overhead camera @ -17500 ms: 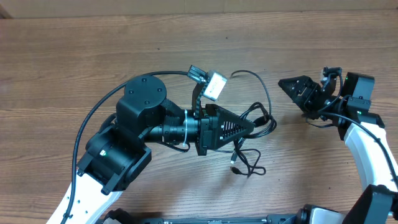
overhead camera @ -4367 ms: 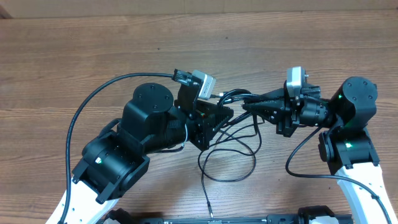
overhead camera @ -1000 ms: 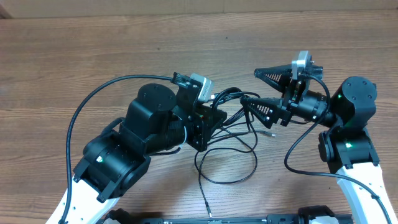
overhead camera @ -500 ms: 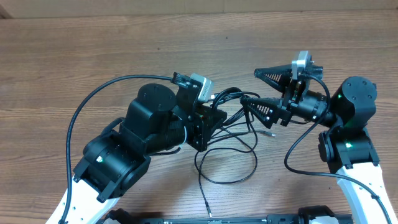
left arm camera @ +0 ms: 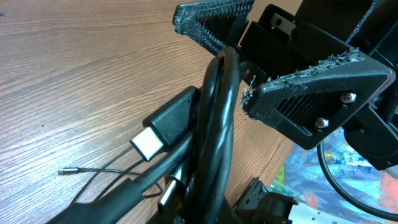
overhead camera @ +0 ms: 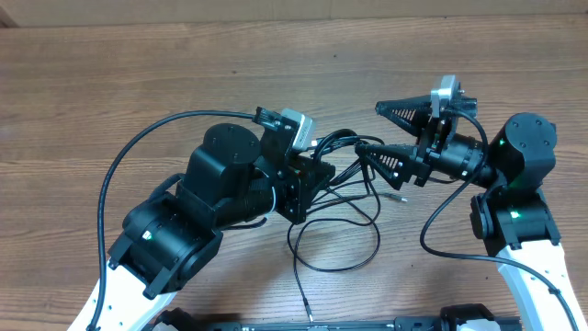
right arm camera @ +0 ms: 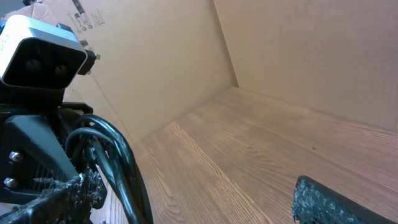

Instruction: Untangle cables

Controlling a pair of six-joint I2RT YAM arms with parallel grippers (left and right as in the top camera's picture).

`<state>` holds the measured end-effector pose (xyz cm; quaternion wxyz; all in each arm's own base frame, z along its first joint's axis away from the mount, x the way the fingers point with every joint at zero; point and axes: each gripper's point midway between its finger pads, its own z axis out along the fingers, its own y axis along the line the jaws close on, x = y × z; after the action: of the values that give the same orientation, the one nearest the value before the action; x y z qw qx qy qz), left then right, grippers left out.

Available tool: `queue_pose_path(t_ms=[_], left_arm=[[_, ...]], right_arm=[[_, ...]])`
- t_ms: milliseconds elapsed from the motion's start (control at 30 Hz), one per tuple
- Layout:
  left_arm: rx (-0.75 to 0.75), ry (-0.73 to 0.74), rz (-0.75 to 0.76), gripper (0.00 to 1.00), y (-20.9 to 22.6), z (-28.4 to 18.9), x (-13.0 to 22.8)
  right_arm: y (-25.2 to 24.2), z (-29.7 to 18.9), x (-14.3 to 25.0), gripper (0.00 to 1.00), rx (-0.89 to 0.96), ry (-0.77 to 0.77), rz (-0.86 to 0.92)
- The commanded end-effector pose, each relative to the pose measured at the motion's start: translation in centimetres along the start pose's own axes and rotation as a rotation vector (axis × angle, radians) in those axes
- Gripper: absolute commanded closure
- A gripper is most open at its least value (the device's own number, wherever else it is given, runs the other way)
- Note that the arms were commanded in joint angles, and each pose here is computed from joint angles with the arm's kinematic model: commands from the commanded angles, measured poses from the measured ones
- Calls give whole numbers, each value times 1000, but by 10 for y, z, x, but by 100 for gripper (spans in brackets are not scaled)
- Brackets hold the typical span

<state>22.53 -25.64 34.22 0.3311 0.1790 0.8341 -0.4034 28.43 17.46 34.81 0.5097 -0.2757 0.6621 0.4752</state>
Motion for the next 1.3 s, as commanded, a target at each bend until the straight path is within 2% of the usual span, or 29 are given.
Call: queue_pose_path(t_ms=[0, 1267], left_arm=[[13, -18, 25, 96, -4, -3, -6], [17, -27, 22, 96, -5, -3, -8]], right_arm=[[1, -1, -8, 0, 7, -14, -25], [1, -1, -8, 0, 7, -14, -25]])
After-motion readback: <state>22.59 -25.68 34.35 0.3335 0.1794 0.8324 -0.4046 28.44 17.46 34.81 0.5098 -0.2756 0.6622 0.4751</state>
